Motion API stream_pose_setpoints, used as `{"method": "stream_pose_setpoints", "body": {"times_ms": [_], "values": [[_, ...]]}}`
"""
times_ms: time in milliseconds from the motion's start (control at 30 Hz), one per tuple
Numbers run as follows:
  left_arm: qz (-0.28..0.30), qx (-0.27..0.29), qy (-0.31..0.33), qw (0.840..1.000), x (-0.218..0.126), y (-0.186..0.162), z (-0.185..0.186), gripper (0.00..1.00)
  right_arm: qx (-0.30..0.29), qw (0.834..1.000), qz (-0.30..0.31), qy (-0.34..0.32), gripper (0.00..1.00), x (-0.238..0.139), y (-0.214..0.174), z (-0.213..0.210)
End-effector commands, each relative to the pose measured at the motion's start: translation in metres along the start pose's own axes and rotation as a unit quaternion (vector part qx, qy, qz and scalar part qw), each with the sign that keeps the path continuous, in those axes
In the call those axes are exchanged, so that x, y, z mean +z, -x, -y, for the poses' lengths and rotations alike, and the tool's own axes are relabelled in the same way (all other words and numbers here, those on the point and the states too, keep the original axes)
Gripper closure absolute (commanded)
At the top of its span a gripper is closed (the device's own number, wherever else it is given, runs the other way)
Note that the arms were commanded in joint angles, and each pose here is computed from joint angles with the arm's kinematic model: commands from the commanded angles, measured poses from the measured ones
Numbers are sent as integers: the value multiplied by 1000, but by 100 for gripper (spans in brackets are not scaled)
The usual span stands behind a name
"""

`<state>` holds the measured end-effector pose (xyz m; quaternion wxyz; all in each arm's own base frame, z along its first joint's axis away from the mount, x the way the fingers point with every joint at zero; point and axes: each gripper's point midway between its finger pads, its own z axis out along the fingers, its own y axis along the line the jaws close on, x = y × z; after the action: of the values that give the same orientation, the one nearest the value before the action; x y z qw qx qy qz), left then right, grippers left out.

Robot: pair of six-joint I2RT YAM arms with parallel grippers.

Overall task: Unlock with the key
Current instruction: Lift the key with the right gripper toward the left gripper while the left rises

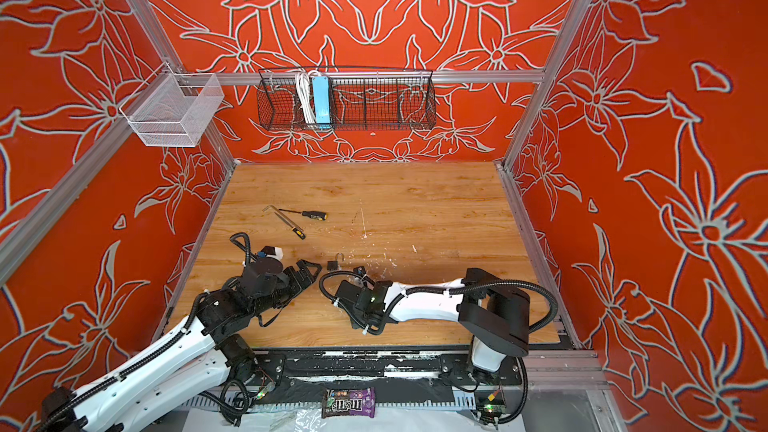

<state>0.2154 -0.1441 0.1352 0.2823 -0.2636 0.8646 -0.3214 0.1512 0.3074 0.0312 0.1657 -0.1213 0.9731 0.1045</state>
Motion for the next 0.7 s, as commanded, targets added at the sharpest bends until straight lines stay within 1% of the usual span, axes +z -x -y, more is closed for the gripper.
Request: {"method": "stream_pose_setpoints", "body": {"times_ms": [0, 167, 367, 533, 667], "values": [[2, -19, -34, 999, -5, 5, 19, 2, 31, 998, 32, 49, 100, -13, 17, -10], [-1, -24, -57, 998, -10, 8, 35, 2, 48, 993, 62, 88, 100, -31, 36, -13], [-17, -49, -103, 993, -9, 7, 59, 2, 73, 984, 89, 133, 100, -53, 55, -10], [-31, -61, -135, 988, -8, 8, 82, 2, 79, 981, 116, 138, 100, -73, 69, 2], [-43, -52, -149, 987, -5, 8, 98, 2, 88, 977, 131, 145, 100, -86, 78, 11]]}}
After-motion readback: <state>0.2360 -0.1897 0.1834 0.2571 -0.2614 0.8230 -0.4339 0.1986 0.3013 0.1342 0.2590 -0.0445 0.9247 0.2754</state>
